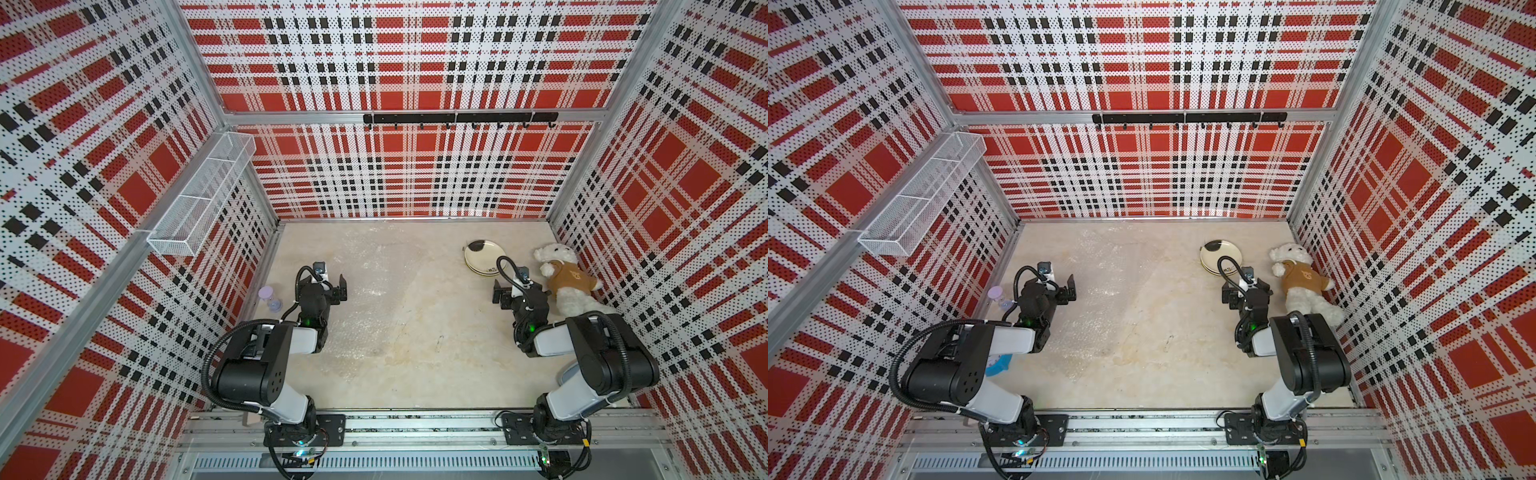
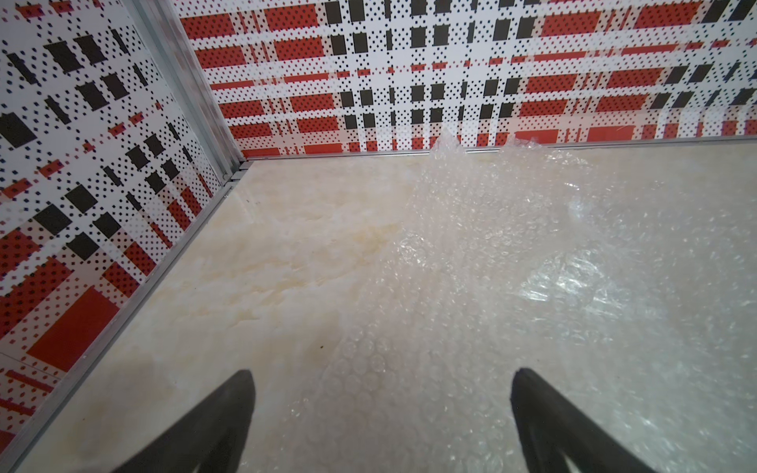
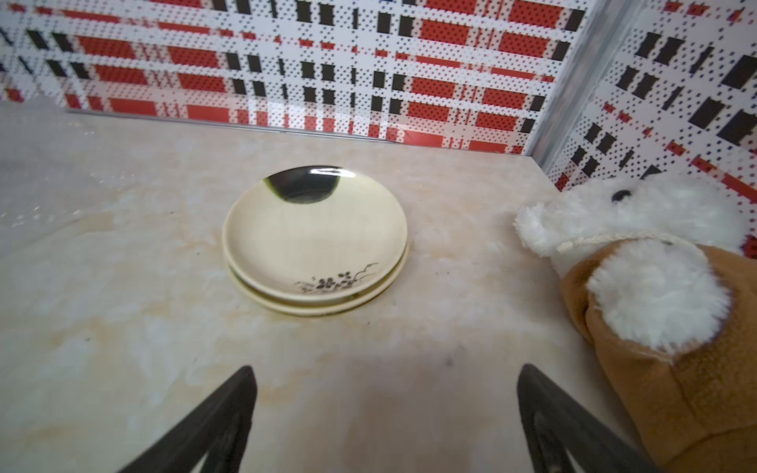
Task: Unpack dinner plates from bubble wrap
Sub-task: Reset both arms
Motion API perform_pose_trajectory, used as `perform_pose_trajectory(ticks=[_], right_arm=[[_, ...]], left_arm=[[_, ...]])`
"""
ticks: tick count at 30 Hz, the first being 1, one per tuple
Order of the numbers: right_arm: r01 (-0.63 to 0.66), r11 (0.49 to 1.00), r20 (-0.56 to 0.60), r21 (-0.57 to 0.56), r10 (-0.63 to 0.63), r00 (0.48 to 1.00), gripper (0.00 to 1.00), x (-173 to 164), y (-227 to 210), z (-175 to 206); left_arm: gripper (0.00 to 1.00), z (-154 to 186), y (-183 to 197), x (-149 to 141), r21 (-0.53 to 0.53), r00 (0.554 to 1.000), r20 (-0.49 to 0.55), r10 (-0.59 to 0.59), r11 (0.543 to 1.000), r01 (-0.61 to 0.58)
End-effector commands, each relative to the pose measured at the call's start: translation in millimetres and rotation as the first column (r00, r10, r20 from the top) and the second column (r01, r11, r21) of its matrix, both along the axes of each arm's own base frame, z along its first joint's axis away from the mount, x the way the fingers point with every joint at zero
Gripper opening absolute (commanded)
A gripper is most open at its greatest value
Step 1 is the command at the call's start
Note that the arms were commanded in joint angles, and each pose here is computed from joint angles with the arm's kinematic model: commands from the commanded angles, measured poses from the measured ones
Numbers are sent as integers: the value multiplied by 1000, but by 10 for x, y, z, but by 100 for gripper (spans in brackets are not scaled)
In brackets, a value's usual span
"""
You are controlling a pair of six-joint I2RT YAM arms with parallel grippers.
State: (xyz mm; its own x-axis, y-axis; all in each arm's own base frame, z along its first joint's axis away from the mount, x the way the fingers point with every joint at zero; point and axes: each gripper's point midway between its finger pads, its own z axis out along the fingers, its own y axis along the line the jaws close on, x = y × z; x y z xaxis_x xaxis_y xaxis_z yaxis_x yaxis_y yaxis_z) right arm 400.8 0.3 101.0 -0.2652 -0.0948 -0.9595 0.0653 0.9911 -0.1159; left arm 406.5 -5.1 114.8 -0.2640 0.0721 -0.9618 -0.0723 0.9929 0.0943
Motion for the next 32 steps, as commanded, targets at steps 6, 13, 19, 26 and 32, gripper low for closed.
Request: perform_pose_trajectory(ticks=[6, 13, 19, 26, 32], right_arm=[[43, 998, 16, 53, -44, 999, 100, 62, -149, 83], [47, 998, 10, 50, -47, 999, 100, 54, -153, 80], [46, 998, 10, 49, -47, 999, 100, 58, -152, 78], [45, 998, 0, 40, -45, 999, 100, 84, -133, 65], [39, 998, 12, 41, -40, 999, 100, 64, -126, 83]], left_arm=[[99, 15, 18, 28, -14, 1000, 3, 2, 1000, -2], [99, 21, 16, 27, -14, 1000, 5, 1, 1000, -1], [99, 19, 13, 28, -14, 1000, 4, 0, 1000, 0], [99, 18, 12, 27, -15, 1000, 4, 0, 1000, 0], [99, 18, 14, 28, -14, 1000, 4, 0, 1000, 0]])
